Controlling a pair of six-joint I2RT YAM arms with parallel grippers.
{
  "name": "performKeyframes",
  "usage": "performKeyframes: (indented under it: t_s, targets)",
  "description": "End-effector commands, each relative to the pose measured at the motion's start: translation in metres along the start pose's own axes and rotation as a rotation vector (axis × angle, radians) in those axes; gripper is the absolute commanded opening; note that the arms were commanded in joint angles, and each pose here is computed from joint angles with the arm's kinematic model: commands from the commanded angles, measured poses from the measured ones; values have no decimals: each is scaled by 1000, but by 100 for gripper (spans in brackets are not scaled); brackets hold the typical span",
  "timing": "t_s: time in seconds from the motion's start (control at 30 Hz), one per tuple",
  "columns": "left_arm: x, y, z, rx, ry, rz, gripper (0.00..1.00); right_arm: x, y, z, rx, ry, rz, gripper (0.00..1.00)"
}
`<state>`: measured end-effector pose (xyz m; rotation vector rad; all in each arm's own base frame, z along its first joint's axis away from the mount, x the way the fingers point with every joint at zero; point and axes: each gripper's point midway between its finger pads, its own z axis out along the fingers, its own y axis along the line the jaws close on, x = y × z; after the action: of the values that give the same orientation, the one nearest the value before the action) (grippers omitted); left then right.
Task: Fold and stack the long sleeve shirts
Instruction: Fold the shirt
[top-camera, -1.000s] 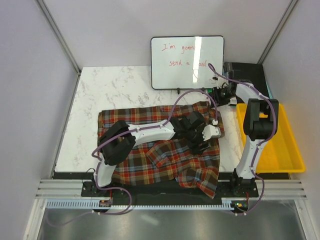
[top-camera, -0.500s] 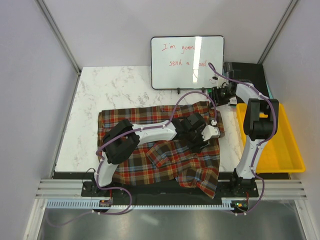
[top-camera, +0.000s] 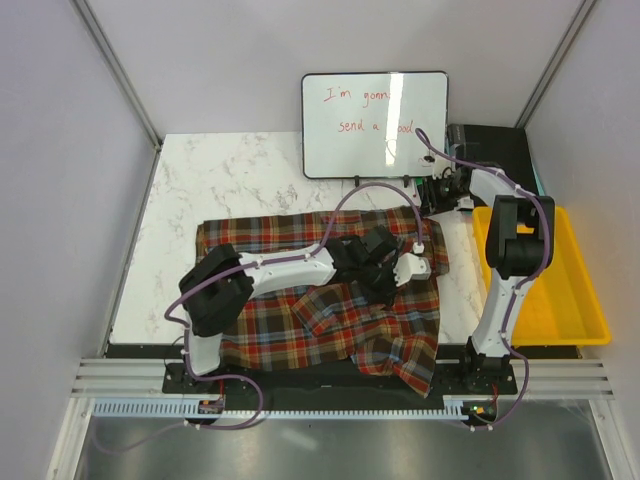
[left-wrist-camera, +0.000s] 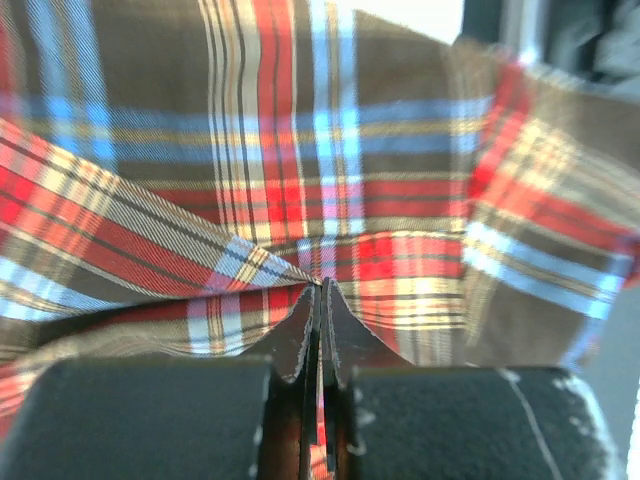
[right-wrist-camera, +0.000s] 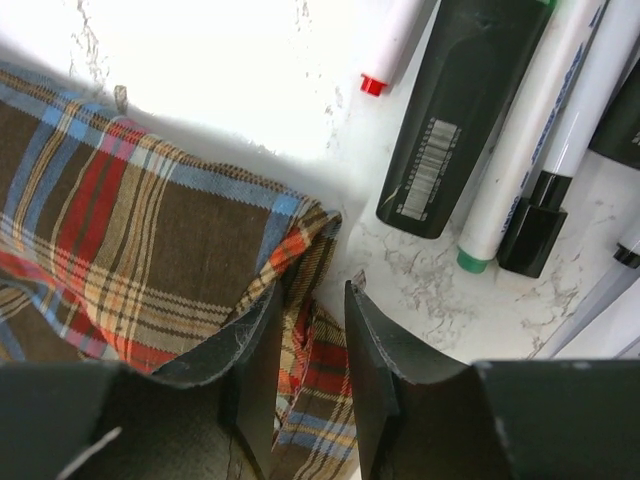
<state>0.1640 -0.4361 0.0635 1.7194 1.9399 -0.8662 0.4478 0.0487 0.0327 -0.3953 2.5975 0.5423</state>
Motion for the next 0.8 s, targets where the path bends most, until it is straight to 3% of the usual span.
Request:
performKeyframes:
  t_s: [0.0, 0.3, 0.4, 0.47, 0.5, 0.53, 0.77]
  targets:
    - [-38, -17, -27, 44, -111, 80, 2, -9, -6, 8, 19, -34, 4, 38]
    - [-16, -29, -24, 105, -34, 100, 5, -19, -13, 7, 75, -83, 52, 37]
    - [-12, -26, -28, 84, -7, 95, 40, -23, -12, 0, 79, -88, 29, 37]
    - [-17, -24, -51, 63, -41, 93, 51, -34, -5, -15, 73, -122, 4, 37]
    - [-18, -25, -63, 60, -64, 100, 64, -36, 0, -21, 62, -127, -3, 39]
    - [-27, -30, -89, 47, -123, 153, 66, -44, 7, -35, 58, -156, -25, 40]
    - [83, -42, -155, -141, -76, 405, 98, -52, 48, -84, -23, -205, -78, 42]
